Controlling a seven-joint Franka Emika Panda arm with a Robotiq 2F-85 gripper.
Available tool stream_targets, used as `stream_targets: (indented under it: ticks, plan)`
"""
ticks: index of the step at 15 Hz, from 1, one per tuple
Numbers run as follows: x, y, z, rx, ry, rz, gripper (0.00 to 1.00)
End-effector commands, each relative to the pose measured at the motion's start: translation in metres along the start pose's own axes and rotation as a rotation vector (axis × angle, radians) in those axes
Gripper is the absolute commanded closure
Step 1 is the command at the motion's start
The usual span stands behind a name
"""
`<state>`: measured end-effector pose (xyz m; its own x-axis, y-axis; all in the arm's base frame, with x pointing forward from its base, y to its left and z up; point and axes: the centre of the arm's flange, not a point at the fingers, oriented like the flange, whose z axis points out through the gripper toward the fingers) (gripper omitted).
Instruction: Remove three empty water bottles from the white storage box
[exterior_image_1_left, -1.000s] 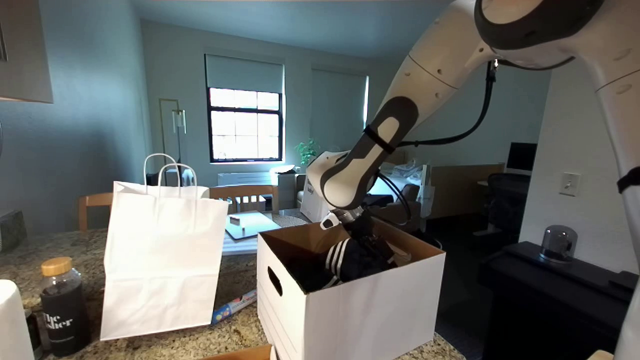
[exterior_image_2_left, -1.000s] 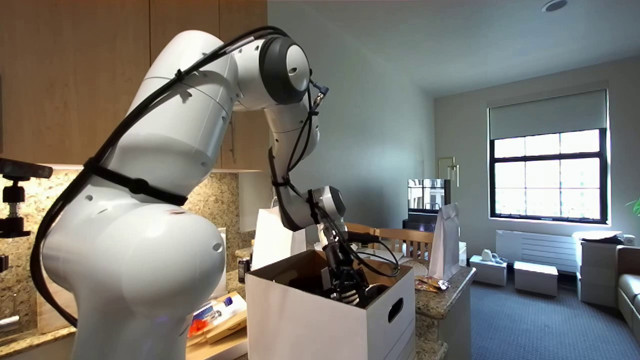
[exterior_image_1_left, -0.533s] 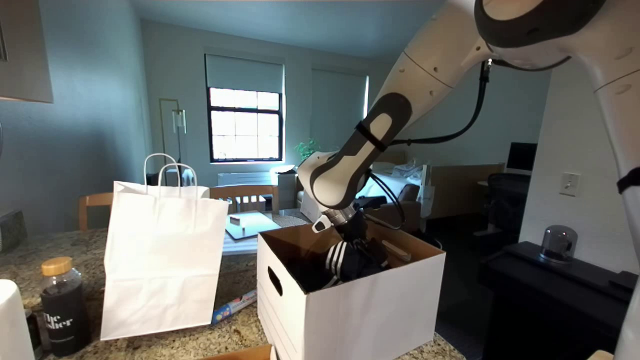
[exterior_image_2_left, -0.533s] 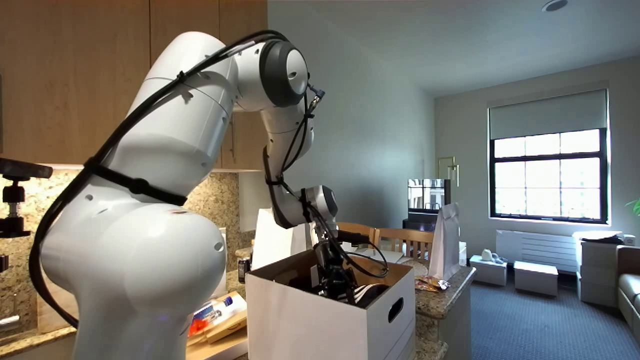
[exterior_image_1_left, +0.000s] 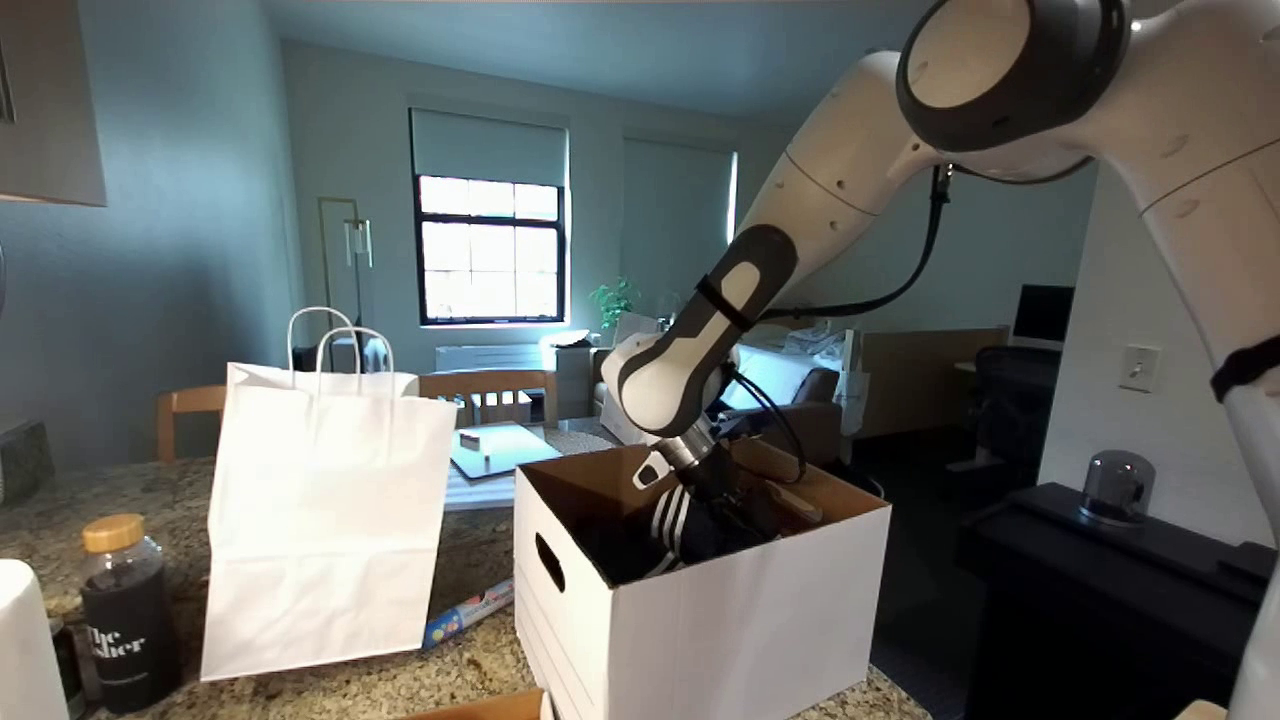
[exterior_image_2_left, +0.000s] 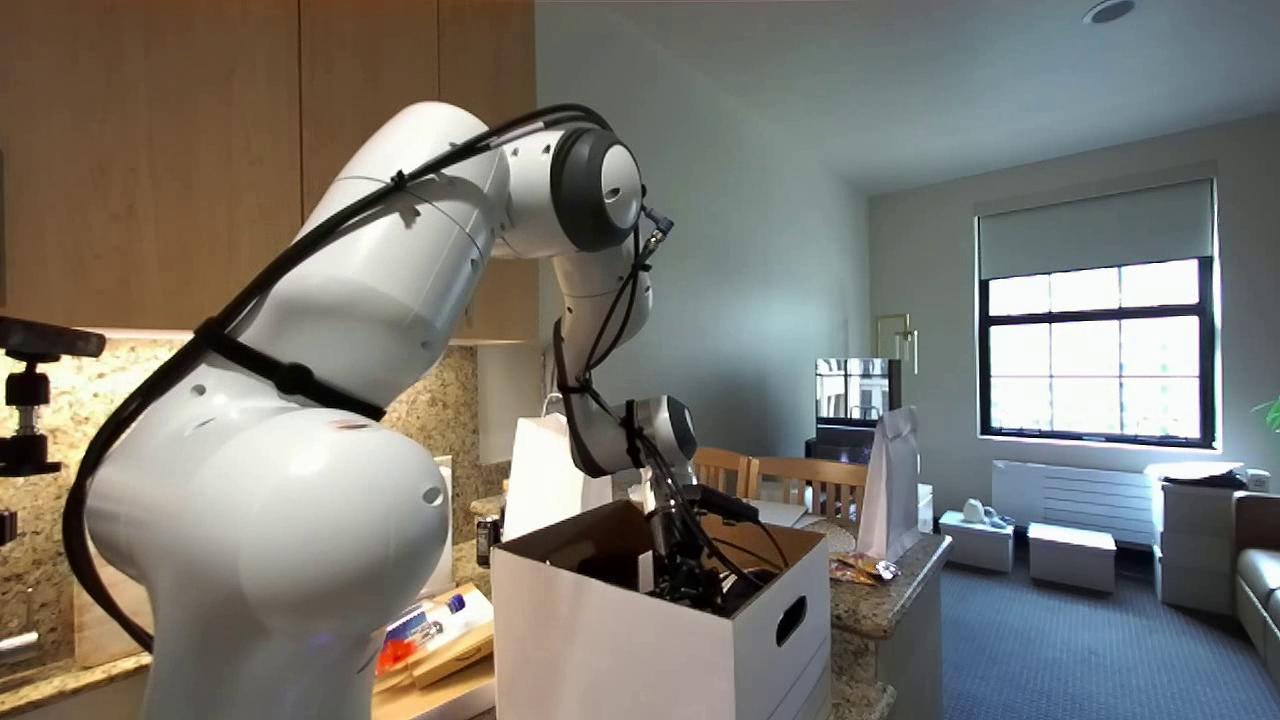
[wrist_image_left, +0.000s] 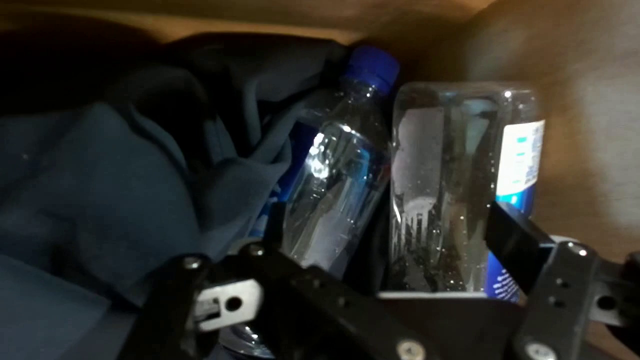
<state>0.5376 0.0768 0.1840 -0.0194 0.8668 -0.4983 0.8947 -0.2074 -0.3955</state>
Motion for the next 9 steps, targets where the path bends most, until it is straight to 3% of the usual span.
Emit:
stream_targets:
  ticks: [1, 9]
  plan:
    - [0.0032, 0.0198, 0.0014, 0.049, 0.01, -0.061, 0.0]
    - [-0.0011, 0.0187, 0.0038, 0.067, 0.018, -0.035, 0.0]
